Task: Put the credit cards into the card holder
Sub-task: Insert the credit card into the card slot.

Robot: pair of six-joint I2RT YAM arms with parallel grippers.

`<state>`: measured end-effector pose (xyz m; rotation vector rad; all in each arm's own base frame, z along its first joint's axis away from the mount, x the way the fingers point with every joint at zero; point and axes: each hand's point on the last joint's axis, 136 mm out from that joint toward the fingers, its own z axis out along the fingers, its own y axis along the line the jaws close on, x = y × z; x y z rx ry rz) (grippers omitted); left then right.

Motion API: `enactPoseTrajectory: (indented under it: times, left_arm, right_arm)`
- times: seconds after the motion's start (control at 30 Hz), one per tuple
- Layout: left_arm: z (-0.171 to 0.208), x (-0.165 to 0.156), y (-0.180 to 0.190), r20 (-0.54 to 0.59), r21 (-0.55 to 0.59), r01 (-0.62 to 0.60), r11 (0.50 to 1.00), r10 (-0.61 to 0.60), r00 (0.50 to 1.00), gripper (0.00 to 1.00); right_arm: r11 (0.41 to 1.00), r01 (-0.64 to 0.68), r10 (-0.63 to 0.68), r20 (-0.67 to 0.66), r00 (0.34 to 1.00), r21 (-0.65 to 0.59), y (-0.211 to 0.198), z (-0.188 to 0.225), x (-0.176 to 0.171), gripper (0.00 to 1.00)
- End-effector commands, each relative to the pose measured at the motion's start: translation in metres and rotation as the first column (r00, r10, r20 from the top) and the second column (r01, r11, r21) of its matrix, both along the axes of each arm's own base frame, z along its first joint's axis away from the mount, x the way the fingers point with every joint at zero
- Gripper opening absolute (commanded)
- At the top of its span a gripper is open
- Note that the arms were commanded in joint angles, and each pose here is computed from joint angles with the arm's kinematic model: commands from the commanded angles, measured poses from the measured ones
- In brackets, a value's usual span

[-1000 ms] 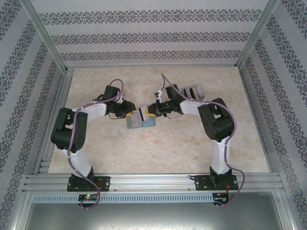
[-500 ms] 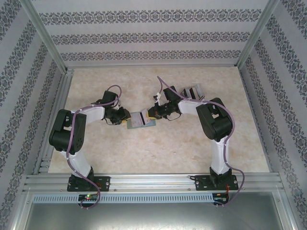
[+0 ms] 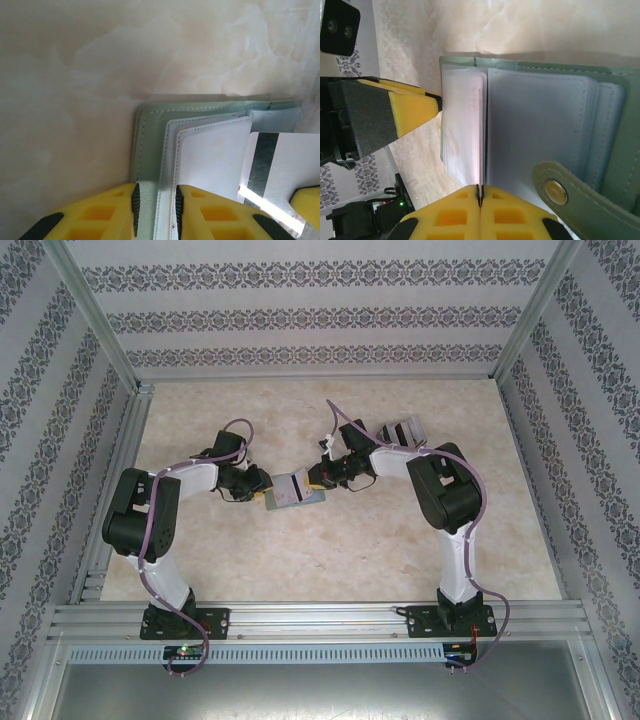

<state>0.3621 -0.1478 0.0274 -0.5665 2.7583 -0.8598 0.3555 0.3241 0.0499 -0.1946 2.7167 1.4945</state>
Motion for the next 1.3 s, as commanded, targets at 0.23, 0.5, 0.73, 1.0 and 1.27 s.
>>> enactPoseTrajectory:
  times: [0.23,0.5,0.73,1.0,1.27]
  left_arm:
    - [-0.010,-0.004,0.005,-0.017,0.006,0.010,1.000,-0.010,1.000,0.27]
    - [-0.010,-0.006,0.005,-0.019,0.008,0.010,1.000,-0.010,1.000,0.27]
    - [-0.012,-0.005,0.003,-0.019,0.000,0.014,1.000,-0.014,1.000,0.27]
    - [-0.014,-0.006,0.003,-0.021,-0.004,0.012,1.000,-0.012,1.000,0.27]
    - [-0.015,-0.006,0.003,-0.021,-0.006,0.011,1.000,-0.011,1.000,0.27]
  right_arm:
    - [0.999,-0.023,0.022,0.053,0.998,0.028,0.002,0.022,0.004,0.06]
    - [0.999,-0.028,0.026,0.050,0.998,0.039,0.006,0.023,0.004,0.06]
    - [0.999,-0.033,0.033,0.021,0.999,0.009,0.005,0.004,0.003,0.06]
    - [0.998,-0.057,0.057,0.007,0.998,-0.007,0.014,-0.008,-0.003,0.07]
    - [0.998,-0.059,0.059,-0.001,0.998,-0.018,0.015,-0.013,-0.005,0.07]
